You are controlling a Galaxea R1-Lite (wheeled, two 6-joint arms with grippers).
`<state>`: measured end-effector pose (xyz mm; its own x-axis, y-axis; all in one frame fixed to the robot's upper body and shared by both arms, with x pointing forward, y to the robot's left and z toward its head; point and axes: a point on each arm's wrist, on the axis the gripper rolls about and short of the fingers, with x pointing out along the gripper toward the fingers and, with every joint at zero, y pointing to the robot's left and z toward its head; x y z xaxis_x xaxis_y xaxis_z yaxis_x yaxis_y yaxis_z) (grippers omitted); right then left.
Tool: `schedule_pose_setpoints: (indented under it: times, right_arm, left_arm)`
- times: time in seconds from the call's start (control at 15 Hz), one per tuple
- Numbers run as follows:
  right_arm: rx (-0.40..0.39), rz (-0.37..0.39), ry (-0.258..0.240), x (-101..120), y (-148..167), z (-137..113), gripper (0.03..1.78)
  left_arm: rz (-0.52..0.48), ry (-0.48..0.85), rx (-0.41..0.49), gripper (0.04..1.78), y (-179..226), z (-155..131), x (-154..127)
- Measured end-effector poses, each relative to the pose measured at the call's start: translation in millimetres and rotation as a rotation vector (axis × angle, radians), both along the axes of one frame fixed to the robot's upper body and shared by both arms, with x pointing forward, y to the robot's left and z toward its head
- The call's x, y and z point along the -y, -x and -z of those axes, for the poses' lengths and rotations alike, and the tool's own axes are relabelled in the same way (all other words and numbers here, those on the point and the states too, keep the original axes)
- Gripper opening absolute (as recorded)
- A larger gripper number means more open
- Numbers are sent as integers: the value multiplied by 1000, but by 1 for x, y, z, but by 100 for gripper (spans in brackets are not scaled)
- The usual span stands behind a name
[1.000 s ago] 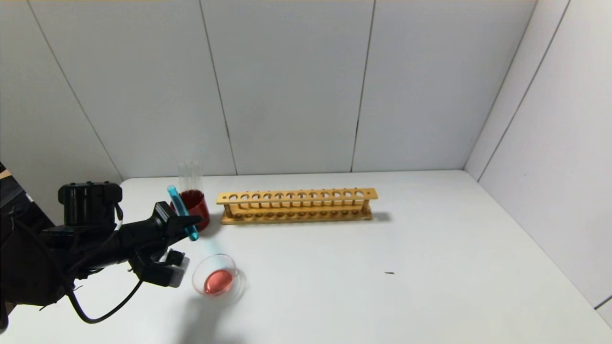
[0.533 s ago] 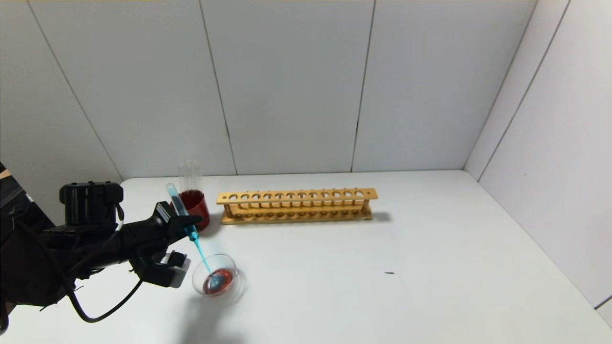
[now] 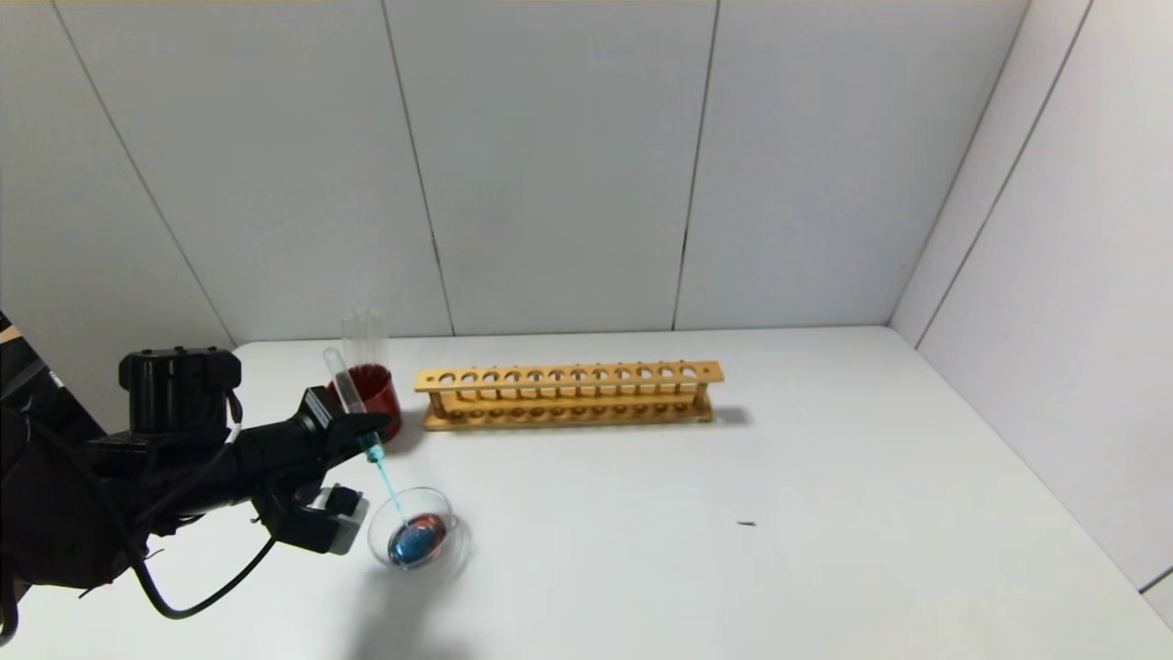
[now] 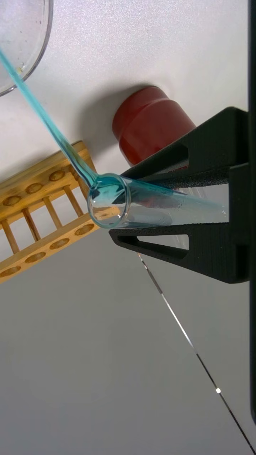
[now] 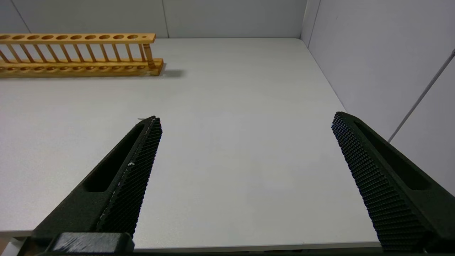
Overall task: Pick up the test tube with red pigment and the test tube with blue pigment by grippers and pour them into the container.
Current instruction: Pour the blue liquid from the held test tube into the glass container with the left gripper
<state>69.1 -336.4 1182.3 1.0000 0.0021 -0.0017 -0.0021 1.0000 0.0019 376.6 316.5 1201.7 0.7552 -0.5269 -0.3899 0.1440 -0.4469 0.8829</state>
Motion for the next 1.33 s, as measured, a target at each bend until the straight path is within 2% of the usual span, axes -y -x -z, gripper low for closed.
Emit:
schedule_pose_setpoints:
  times: [0.87, 1.13, 1.33]
  right_arm:
    - [0, 0, 0, 0, 0, 0, 175]
    - [0, 0, 0, 0, 0, 0, 175]
    - [0, 0, -1, 0, 0, 0, 175]
  left_arm:
    - [7, -50, 30, 32, 1, -2, 13]
    - [43, -109, 135, 32, 6, -13, 16]
    - [14, -152, 170, 32, 15, -18, 14]
